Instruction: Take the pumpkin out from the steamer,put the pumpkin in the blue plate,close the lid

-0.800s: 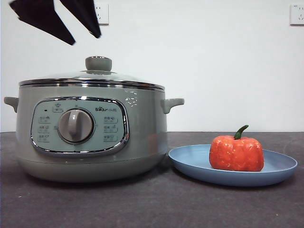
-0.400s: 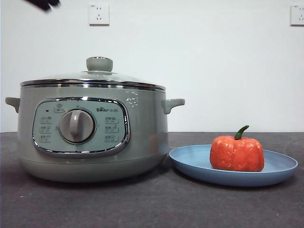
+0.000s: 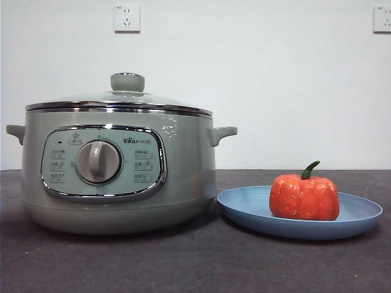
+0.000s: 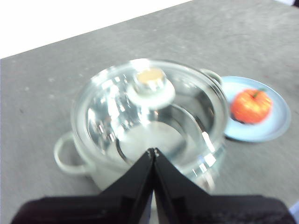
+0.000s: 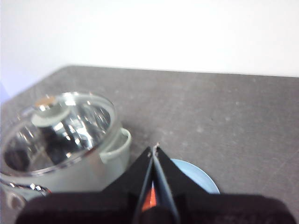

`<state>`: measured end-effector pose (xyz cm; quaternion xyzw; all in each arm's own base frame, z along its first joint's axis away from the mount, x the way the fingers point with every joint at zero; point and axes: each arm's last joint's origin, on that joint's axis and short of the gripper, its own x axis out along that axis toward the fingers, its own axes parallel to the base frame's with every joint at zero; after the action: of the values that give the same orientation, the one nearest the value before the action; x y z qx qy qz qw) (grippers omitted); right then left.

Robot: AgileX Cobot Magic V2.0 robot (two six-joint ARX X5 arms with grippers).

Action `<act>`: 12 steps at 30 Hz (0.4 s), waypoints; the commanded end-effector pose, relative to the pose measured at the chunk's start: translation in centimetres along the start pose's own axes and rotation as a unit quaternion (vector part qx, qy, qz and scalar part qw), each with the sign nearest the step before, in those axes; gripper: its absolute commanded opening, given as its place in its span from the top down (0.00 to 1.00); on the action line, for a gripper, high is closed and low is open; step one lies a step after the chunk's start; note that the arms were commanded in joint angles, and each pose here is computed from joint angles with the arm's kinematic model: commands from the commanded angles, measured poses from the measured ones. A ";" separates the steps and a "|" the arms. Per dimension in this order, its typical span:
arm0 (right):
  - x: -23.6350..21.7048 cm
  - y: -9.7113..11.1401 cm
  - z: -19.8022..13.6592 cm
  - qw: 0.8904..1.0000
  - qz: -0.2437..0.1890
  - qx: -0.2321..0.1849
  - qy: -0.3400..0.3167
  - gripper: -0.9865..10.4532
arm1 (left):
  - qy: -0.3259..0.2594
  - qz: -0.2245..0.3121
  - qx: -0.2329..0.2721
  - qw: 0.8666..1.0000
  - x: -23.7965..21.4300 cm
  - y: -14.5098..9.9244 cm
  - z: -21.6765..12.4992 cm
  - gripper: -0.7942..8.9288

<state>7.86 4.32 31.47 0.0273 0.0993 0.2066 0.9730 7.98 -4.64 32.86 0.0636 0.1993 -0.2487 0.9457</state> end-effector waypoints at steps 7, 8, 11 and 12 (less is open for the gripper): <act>0.2 0.0 -0.3 0.999 -0.002 0.036 0.008 0.91 | -0.016 -0.001 -0.051 0.999 -0.8 0.0 -0.5 0.92; 0.2 0.0 -0.4 0.999 -0.003 0.035 0.009 0.91 | -0.016 -0.001 -0.051 0.999 -0.8 0.0 -0.5 0.92; 0.2 0.0 -0.4 0.999 -0.003 0.035 0.010 0.91 | -0.016 -0.001 -0.051 0.999 -0.8 0.0 -0.5 0.92; 0.2 0.0 -0.4 0.999 -0.003 0.035 0.010 0.91 | -0.016 -0.001 -0.051 0.999 -0.8 0.0 -0.5 0.92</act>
<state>7.86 4.31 31.33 0.0541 0.1132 0.2025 0.9712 7.17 -4.17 32.84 0.0155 0.1964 -0.2403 0.9505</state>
